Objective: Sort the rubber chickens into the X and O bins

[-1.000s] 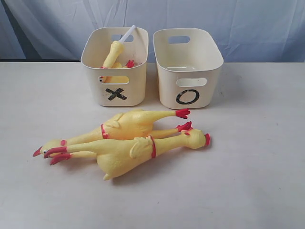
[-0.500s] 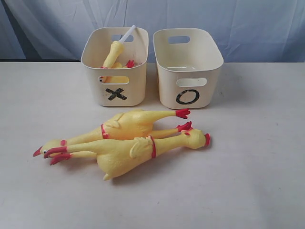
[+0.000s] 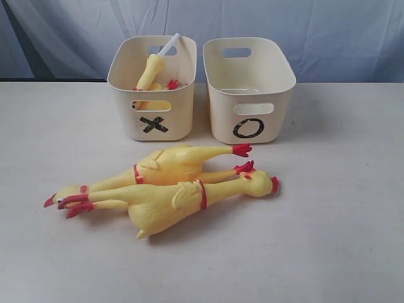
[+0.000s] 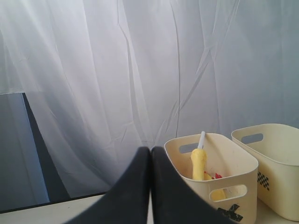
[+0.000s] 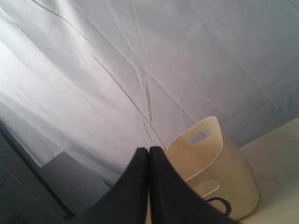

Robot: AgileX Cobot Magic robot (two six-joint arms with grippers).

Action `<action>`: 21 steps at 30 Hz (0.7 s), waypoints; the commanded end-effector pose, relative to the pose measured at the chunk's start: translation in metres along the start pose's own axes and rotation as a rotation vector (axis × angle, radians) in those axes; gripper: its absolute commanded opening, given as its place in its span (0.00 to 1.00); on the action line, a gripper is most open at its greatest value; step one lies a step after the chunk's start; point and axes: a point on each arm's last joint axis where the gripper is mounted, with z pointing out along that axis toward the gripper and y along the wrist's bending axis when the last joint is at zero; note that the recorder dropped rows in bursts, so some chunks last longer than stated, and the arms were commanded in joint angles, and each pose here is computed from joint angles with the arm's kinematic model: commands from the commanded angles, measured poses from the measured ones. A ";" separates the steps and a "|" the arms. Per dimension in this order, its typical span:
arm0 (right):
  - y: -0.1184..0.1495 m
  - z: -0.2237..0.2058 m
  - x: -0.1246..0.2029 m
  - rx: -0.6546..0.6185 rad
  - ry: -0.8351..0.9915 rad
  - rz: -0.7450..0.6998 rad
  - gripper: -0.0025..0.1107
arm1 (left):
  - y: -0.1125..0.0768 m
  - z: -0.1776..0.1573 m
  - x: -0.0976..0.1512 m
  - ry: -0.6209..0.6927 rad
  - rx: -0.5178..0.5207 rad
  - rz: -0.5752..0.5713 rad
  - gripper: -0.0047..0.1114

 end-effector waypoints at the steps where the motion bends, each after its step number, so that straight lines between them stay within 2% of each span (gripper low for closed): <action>1: 0.018 0.019 -0.018 0.008 0.064 0.049 0.02 | 0.000 -0.001 0.001 0.000 0.003 -0.005 0.04; 4: 0.030 0.035 -0.025 0.013 0.160 -0.037 0.02 | 0.000 -0.001 0.001 0.000 0.003 -0.005 0.04; 7: 0.040 0.076 -0.026 0.034 0.391 -0.169 0.02 | 0.000 -0.001 0.001 0.000 0.003 -0.005 0.04; 11: 0.041 0.125 -0.018 0.003 0.623 -0.385 0.02 | 0.000 -0.001 0.002 0.001 0.004 -0.007 0.04; 14: 0.036 0.151 -0.009 -0.010 0.701 -0.459 0.02 | 0.000 -0.001 0.002 0.001 0.004 -0.007 0.04; 18: 0.034 0.176 0.016 -0.118 0.832 -0.643 0.02 | 0.000 -0.001 0.002 0.001 0.004 -0.007 0.04; 21: 0.032 0.190 0.052 -0.279 0.962 -0.856 0.02 | 0.000 -0.001 0.002 0.001 0.004 -0.007 0.04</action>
